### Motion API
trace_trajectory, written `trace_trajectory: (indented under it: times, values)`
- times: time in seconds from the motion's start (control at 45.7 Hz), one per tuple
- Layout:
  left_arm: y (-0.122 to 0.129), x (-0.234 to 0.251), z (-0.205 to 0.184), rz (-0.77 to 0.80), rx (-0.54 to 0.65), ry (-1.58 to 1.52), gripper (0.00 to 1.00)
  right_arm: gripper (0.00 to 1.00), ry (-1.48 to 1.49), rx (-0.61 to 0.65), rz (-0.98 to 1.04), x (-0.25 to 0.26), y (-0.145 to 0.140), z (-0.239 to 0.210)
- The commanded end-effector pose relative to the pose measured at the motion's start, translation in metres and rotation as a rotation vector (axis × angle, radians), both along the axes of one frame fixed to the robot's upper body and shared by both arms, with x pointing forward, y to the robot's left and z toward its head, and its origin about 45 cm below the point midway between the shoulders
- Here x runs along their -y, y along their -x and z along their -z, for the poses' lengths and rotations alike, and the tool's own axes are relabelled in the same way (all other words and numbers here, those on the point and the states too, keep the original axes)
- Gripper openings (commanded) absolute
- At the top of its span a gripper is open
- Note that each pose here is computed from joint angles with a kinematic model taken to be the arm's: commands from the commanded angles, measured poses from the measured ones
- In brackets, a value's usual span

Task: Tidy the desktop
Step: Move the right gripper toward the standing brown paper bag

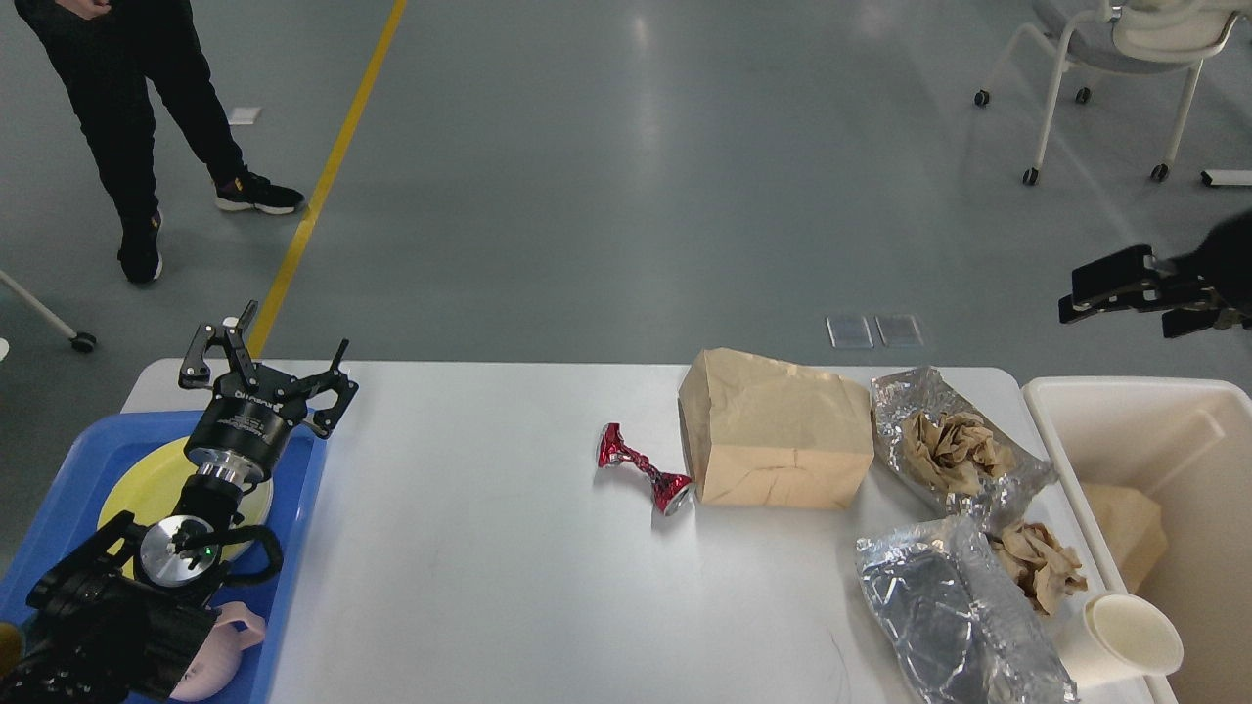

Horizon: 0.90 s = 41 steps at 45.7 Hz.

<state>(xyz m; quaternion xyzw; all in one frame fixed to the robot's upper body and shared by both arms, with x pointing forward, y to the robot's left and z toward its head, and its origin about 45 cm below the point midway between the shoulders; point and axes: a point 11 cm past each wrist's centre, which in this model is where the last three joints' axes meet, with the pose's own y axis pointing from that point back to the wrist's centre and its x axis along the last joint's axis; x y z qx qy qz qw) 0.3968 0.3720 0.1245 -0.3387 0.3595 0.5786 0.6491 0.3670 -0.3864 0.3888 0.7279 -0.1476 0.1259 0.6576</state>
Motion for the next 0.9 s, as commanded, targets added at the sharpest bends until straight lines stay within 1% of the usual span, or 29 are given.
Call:
trace_trajectory:
  times: [0.0,0.022,0.044,0.131,0.153,0.241,0.329,0.394,0.482,0.526,0.591,0.701,0.81,0.876]
  values:
    - [0.001,0.000,0.001,0.000,-0.002,0.000,1.00,1.00,-0.074,-0.102,-0.150,-0.067,0.021,-0.064]
    - [0.001,0.000,0.001,0.000,-0.002,0.000,1.00,1.00,-0.091,-0.127,-0.178,-0.078,0.027,-0.070]
    - [0.001,0.000,0.001,0.000,-0.002,0.000,1.00,1.00,-0.103,-0.118,-0.208,-0.088,0.029,-0.078]
    - [0.001,0.000,0.001,0.000,-0.002,0.000,1.00,1.00,-0.134,-0.039,-0.327,-0.127,0.032,-0.109]
    - [0.001,0.000,0.001,0.001,-0.002,-0.001,1.00,1.00,-0.154,0.004,-0.407,-0.153,0.037,-0.126]
    - [0.001,0.000,0.001,0.000,-0.002,0.000,1.00,1.00,-0.224,0.014,-0.483,-0.184,0.045,-0.135]
    - [0.001,0.001,0.001,0.002,-0.002,0.000,1.00,1.00,-0.244,-0.035,-0.485,-0.202,0.042,-0.125]
    - [0.000,0.000,0.000,0.001,-0.001,-0.001,1.00,1.00,-0.223,-0.107,-0.459,-0.202,0.030,-0.096]
    - [0.000,0.001,0.000,0.002,-0.001,0.000,1.00,1.00,-0.201,-0.213,-0.399,-0.193,0.011,-0.045]
    - [0.001,0.001,0.001,0.002,-0.002,0.001,1.00,1.00,-0.193,-0.239,-0.371,-0.192,-0.001,-0.019]
    - [0.001,0.001,0.001,0.002,-0.002,0.001,1.00,1.00,-0.168,-0.194,-0.336,-0.191,-0.027,0.020]
    - [0.000,0.001,0.001,0.003,-0.002,0.000,1.00,1.00,-0.150,-0.150,-0.256,-0.190,-0.057,0.085]
    - [0.000,0.000,0.000,0.001,-0.001,-0.001,1.00,1.00,-0.073,-0.085,-0.175,-0.188,-0.075,0.152]
    - [0.000,0.001,0.000,0.002,-0.001,0.000,1.00,1.00,-0.017,-0.053,-0.116,-0.180,-0.079,0.185]
